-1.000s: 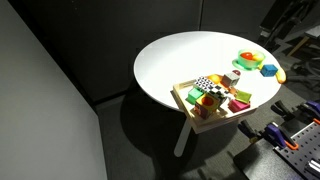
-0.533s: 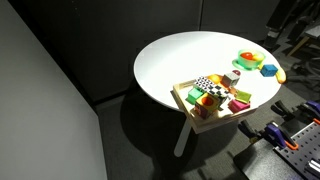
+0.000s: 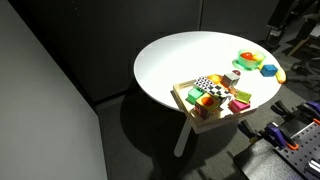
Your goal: Put the grey and yellow blocks in the box.
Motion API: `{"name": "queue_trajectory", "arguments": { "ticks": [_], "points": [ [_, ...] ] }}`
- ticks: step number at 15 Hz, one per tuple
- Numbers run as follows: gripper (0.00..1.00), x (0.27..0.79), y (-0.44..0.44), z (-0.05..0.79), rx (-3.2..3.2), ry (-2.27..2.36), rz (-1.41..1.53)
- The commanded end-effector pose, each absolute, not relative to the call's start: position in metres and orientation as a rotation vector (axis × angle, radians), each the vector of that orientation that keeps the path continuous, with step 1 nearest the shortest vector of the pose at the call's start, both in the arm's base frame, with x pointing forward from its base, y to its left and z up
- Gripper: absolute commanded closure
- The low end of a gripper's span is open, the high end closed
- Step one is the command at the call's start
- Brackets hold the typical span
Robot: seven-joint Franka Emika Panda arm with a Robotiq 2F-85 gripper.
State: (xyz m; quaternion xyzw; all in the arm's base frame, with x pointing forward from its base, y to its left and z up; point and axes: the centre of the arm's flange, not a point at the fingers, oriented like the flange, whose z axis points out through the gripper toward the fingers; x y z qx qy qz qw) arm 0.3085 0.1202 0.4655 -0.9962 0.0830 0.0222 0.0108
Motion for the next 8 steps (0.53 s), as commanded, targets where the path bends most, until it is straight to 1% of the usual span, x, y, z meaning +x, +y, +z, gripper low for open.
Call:
{"name": "queue_trajectory", "arguments": {
  "ticks": [1,2,8],
  "points": [
    [0.00,0.307,0.119,0.478,-3.141,0.347,0.044],
    [0.00,0.309,0.120,0.467,-3.115,0.293,0.058],
    [0.00,0.308,0.120,0.468,-3.120,0.312,0.049]
  ]
}}
